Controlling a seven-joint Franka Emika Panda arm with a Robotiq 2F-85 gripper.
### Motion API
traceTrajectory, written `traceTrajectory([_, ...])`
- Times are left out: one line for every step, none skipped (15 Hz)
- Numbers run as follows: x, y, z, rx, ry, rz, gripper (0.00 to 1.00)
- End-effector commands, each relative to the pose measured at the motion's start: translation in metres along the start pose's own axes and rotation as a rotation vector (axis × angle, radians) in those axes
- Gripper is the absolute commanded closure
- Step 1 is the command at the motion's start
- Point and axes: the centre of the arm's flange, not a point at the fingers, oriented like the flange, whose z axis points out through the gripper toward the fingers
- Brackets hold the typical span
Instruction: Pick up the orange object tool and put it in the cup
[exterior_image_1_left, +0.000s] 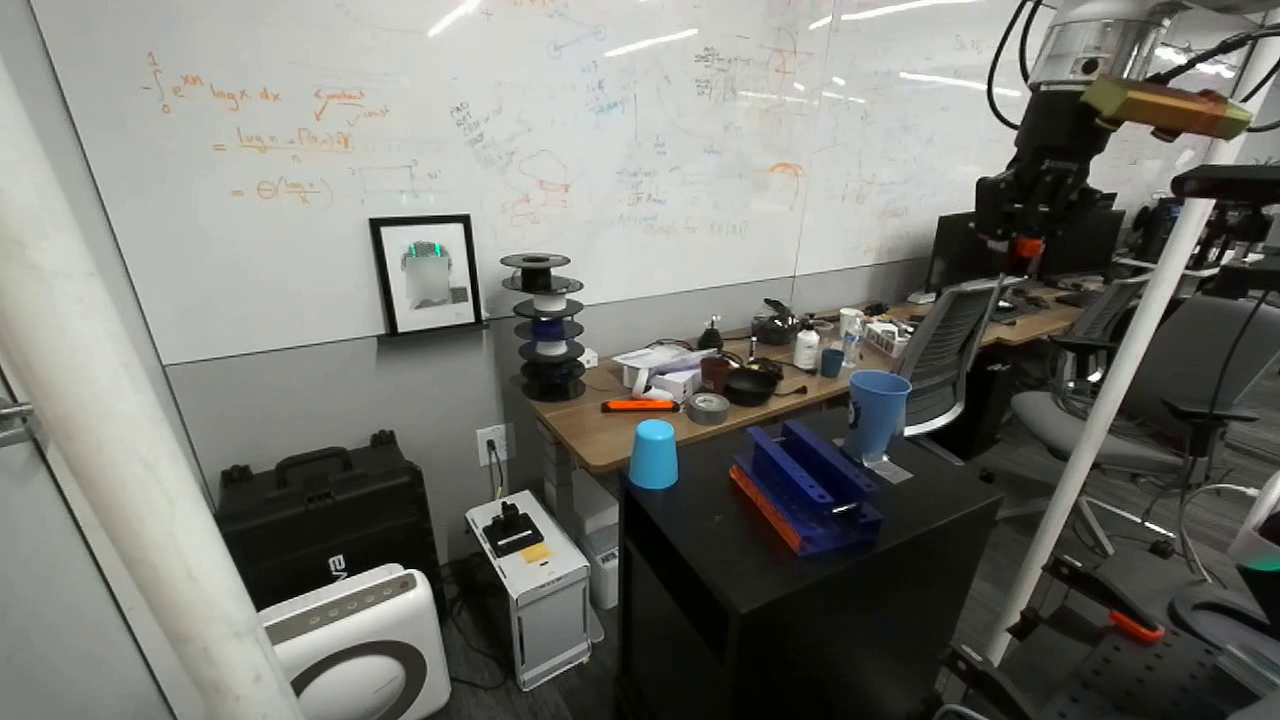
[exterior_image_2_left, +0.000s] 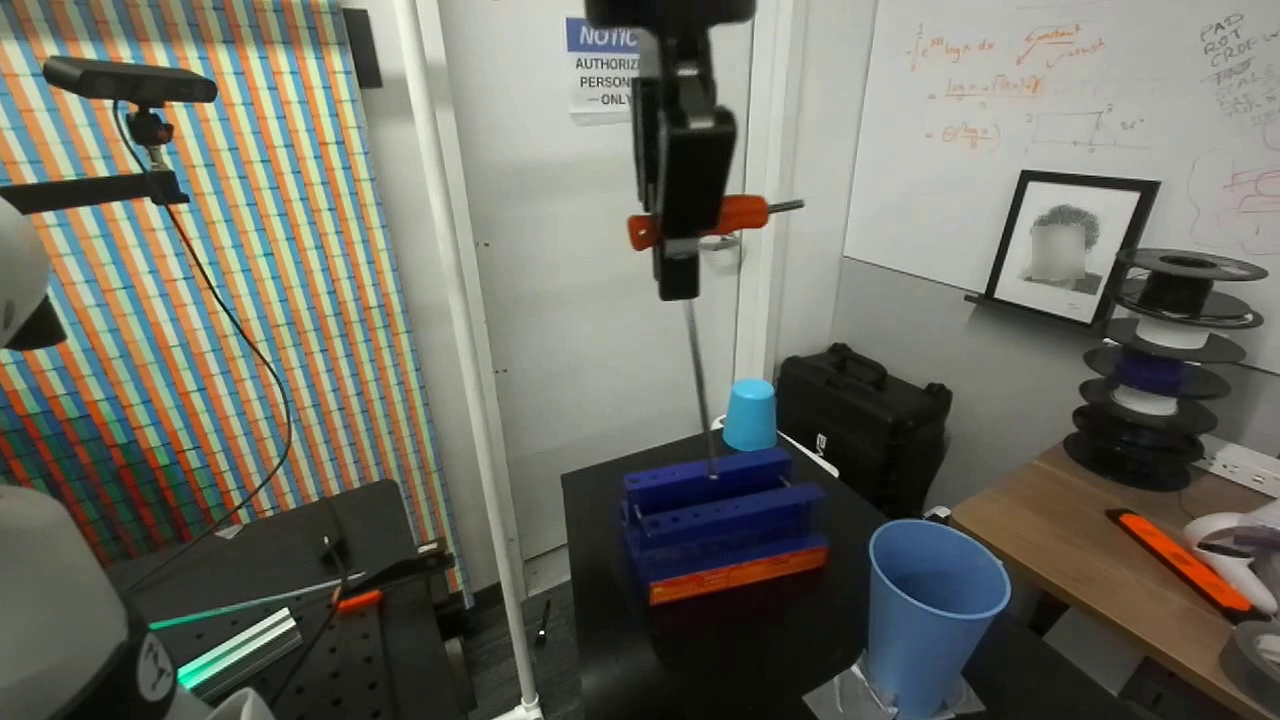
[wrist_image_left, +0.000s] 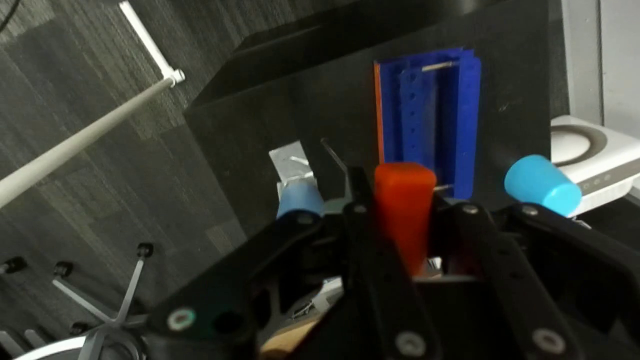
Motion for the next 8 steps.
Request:
traceTrajectory([0.056,0.013,-0.018,0.029,0.12,-0.021,0.96])
traceTrajectory([0.069,0.01,-0.015,0.047,0.134,-0.024,0.96])
traceTrajectory([0.08,0.009,-0.013,0.054,0.145,-0.024,0.96])
traceTrajectory([0.094,0.007,-0.004,0.051,0.154,-0.026,0.96])
traceTrajectory([0.105,0.005,0.002,0.051,0.159,-0.028,0.96])
traceTrajectory([0.117,0.002,0.011,0.052,0.153,-0.03,0.96])
traceTrajectory([0.129,0.0,0.025,0.06,0.141,-0.031,0.96])
traceTrajectory([0.137,-0.002,0.036,0.066,0.13,-0.029,0.96])
